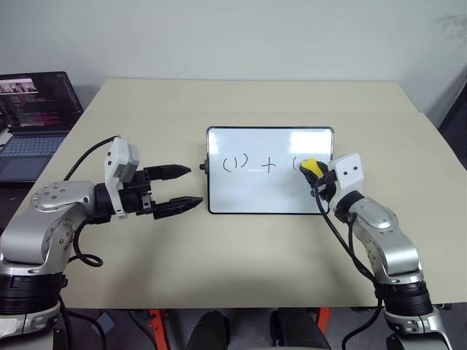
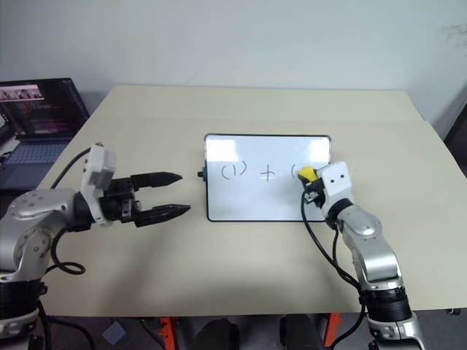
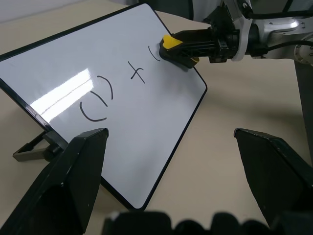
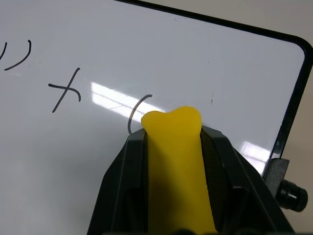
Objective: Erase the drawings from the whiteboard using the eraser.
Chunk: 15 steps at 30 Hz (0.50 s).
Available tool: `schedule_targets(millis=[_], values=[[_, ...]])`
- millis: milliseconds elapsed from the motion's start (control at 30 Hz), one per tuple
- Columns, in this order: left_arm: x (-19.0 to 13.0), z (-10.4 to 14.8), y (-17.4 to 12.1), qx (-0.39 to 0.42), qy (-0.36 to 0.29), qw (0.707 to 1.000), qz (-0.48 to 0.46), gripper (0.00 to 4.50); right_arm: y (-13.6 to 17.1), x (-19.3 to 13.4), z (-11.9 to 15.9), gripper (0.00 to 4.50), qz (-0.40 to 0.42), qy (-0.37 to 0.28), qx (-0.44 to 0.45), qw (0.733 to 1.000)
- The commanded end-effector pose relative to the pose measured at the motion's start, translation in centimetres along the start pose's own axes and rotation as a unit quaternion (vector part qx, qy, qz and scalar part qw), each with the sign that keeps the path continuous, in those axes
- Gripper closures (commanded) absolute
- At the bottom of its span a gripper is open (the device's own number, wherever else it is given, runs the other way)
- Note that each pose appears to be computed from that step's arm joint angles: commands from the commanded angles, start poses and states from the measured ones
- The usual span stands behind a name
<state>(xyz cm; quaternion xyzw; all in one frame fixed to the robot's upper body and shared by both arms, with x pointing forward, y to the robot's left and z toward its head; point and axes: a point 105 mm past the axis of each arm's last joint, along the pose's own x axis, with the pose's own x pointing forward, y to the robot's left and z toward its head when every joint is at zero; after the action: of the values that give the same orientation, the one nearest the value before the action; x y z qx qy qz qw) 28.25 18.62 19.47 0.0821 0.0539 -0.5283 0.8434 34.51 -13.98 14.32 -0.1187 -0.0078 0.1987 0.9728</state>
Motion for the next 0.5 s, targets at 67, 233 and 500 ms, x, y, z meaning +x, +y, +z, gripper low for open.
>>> schedule_targets(millis=[67,233,500], values=[[-0.3,1.1,-0.3,0.021,-0.01,1.0,0.0,0.0,-0.9,-1.2,-2.4,3.32,-0.017,0.05,0.002,0.999],[-0.3,0.9,-0.5,0.019,-0.01,1.0,-0.003,0.0,-1.0,-2.0,-2.1,3.32,-0.026,0.04,0.008,0.999],[0.2,1.0,-0.5,0.021,-0.012,1.0,-0.012,0.0,-1.7,-0.3,1.9,3.32,-0.035,-0.022,0.008,0.999]])
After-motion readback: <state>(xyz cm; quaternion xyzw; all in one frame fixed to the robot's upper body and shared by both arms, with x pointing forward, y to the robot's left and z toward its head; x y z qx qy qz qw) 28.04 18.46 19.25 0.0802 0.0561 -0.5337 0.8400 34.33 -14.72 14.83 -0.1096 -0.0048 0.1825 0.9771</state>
